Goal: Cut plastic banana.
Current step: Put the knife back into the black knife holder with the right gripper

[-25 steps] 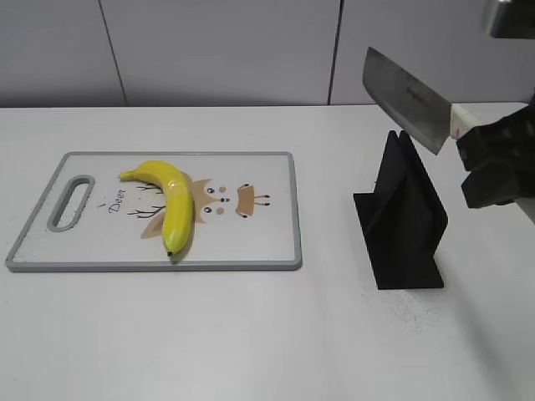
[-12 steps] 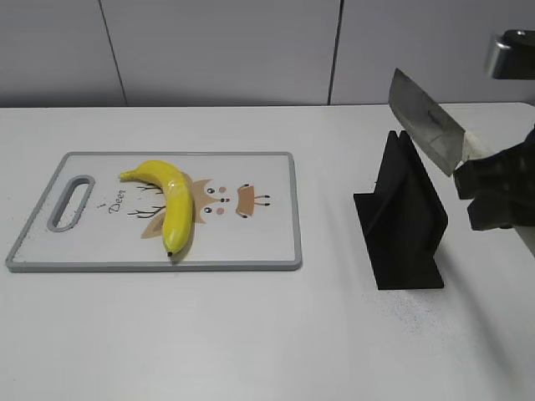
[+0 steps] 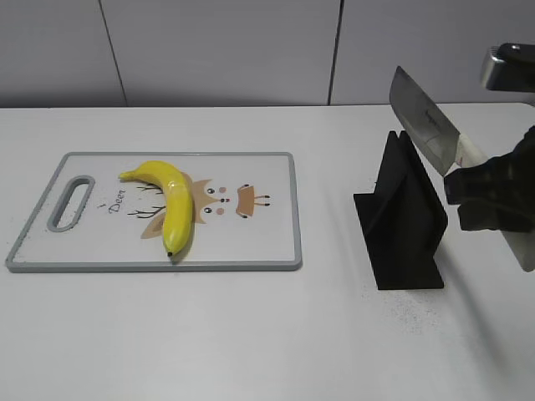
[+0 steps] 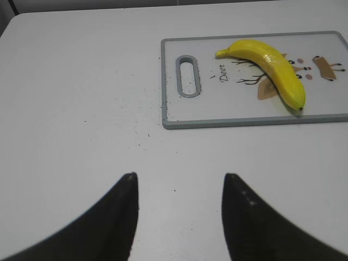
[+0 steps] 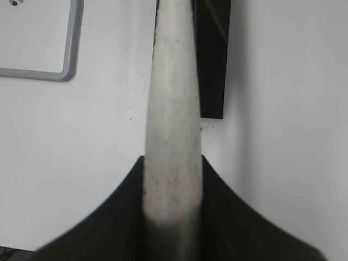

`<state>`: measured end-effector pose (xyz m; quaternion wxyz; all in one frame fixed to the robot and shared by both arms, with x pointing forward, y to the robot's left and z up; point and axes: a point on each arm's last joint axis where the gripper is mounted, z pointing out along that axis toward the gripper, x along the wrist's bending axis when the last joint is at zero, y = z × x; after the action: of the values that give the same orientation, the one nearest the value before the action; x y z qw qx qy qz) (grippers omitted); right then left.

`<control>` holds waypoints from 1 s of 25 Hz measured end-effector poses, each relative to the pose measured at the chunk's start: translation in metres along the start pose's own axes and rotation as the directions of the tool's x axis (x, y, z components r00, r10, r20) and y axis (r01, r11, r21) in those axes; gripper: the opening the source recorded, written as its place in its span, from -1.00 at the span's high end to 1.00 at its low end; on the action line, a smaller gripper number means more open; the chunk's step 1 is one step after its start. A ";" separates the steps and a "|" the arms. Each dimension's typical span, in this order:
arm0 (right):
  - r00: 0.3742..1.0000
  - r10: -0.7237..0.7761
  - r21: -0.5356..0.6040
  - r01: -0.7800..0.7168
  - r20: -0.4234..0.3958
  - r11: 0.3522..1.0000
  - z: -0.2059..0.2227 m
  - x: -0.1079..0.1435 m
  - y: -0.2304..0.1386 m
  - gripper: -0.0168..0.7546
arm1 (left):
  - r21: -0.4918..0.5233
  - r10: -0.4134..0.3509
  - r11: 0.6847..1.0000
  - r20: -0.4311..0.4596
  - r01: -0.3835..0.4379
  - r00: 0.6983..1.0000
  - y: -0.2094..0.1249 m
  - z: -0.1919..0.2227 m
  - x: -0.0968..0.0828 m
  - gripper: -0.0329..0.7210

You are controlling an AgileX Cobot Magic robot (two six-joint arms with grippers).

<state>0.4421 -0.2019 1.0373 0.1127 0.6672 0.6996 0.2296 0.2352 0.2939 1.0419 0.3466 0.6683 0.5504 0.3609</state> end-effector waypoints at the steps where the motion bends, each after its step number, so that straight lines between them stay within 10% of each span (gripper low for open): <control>1: 1.000 -0.002 0.001 0.002 0.002 1.000 0.001 0.000 0.000 0.52 | 0.000 0.000 1.000 0.000 0.000 1.000 0.000 0.000 0.000 -0.37; 25: 0.999 -0.017 -0.006 0.018 0.043 1.000 0.016 -0.002 0.004 0.52 | -0.002 0.000 1.000 0.000 0.000 1.000 0.000 0.000 0.000 -0.31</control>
<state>0.4531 -0.2006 1.0247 0.1316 0.6654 0.7021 0.2165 0.2353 0.2939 1.0420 0.3471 0.6679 0.5503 0.3614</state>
